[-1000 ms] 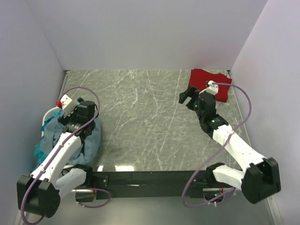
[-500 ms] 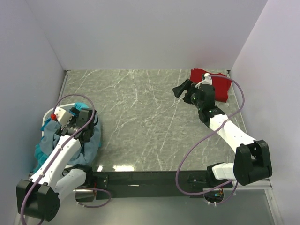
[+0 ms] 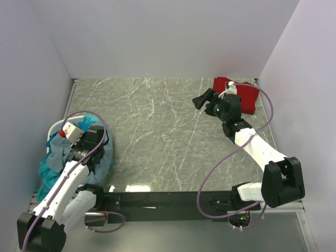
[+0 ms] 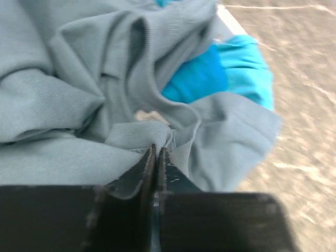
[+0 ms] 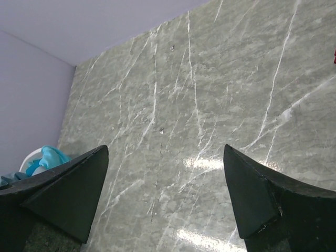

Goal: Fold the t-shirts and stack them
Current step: Grab the tshirt from the pile, then move the tshirt to the center of the board

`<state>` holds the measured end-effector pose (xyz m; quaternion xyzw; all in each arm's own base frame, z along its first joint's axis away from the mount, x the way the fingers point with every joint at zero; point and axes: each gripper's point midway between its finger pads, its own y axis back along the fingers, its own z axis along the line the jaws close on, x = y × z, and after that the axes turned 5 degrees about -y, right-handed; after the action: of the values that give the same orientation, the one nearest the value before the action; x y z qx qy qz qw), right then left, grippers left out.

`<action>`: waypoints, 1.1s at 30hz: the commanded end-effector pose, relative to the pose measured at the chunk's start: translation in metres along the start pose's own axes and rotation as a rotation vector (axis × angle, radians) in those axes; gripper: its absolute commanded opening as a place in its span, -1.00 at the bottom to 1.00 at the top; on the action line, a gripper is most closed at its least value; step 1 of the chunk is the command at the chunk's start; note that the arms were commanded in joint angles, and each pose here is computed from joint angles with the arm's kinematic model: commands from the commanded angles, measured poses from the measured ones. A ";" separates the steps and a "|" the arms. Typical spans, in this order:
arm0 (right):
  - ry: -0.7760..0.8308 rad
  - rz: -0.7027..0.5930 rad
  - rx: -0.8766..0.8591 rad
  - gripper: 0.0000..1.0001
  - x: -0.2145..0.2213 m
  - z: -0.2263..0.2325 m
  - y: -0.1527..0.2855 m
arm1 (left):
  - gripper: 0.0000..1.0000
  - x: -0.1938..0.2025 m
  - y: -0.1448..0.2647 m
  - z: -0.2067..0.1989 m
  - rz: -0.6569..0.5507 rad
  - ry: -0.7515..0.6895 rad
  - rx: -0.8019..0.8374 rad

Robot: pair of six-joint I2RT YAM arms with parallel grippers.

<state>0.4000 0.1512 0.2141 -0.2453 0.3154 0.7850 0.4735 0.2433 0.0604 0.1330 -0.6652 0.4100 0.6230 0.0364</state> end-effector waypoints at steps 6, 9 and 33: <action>0.055 -0.079 -0.073 0.90 -0.027 0.023 0.010 | -0.99 -0.064 0.045 -0.082 -0.070 0.021 0.430; 0.062 -0.085 -0.075 0.90 -0.030 0.025 0.011 | -0.99 -0.098 0.075 -0.113 -0.107 0.039 0.597; 0.112 -0.264 0.081 0.90 -0.087 0.012 0.050 | -0.99 -0.257 0.334 -0.343 -0.254 -0.018 1.709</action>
<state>0.3938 0.1030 0.2653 -0.2893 0.3480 0.7119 0.5370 0.3760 -0.2101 0.5324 -0.4658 0.6758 0.1842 0.5408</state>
